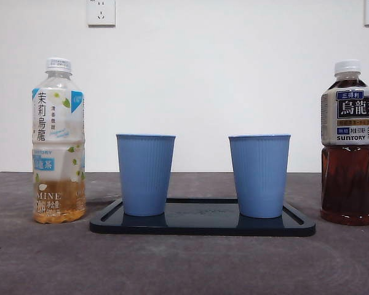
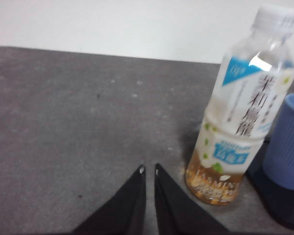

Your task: Pour the drink into the cup

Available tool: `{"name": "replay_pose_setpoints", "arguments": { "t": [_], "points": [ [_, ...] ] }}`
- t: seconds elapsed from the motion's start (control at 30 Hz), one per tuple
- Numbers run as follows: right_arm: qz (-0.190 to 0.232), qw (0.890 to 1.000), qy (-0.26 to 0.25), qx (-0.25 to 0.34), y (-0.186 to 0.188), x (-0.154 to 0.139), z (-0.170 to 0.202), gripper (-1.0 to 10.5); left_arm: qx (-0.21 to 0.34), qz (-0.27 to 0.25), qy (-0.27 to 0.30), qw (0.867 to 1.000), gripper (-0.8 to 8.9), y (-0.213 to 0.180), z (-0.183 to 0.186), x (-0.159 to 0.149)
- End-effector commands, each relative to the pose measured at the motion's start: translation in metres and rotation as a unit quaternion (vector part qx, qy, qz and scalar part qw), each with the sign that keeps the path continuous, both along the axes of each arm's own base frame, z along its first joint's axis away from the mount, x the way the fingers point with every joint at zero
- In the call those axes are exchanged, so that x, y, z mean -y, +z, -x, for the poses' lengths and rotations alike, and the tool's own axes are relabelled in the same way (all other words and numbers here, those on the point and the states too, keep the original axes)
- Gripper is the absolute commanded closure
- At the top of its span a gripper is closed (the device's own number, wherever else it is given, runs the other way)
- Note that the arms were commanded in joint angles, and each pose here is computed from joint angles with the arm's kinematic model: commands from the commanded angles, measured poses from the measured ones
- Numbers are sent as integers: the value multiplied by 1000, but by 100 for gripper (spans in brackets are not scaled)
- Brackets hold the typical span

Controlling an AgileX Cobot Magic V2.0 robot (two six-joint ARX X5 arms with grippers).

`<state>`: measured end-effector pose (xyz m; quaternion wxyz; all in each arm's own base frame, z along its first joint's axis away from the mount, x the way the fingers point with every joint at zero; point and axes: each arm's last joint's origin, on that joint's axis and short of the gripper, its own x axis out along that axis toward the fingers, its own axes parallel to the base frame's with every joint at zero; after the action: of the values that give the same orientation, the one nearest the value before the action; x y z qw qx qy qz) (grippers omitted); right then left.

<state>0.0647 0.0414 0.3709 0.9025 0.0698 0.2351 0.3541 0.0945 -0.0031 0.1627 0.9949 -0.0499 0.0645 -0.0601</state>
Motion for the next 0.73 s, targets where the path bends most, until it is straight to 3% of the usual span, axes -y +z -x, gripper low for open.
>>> {"name": "replay_pose_setpoints", "arguments": {
  "t": [0.03, 0.3, 0.73],
  "points": [
    [0, 1000, 6, 12, 4, 0, 0, 926, 9, 1, 11, 1000, 785, -4, -1, -1],
    [0, 1000, 6, 12, 5, 0, 0, 926, -27, -10, 56, 998, 785, -13, -1, -4],
    [0, 1000, 6, 13, 5, 0, 0, 926, -27, -10, 56, 998, 785, -13, -1, -4]
  ]
}}
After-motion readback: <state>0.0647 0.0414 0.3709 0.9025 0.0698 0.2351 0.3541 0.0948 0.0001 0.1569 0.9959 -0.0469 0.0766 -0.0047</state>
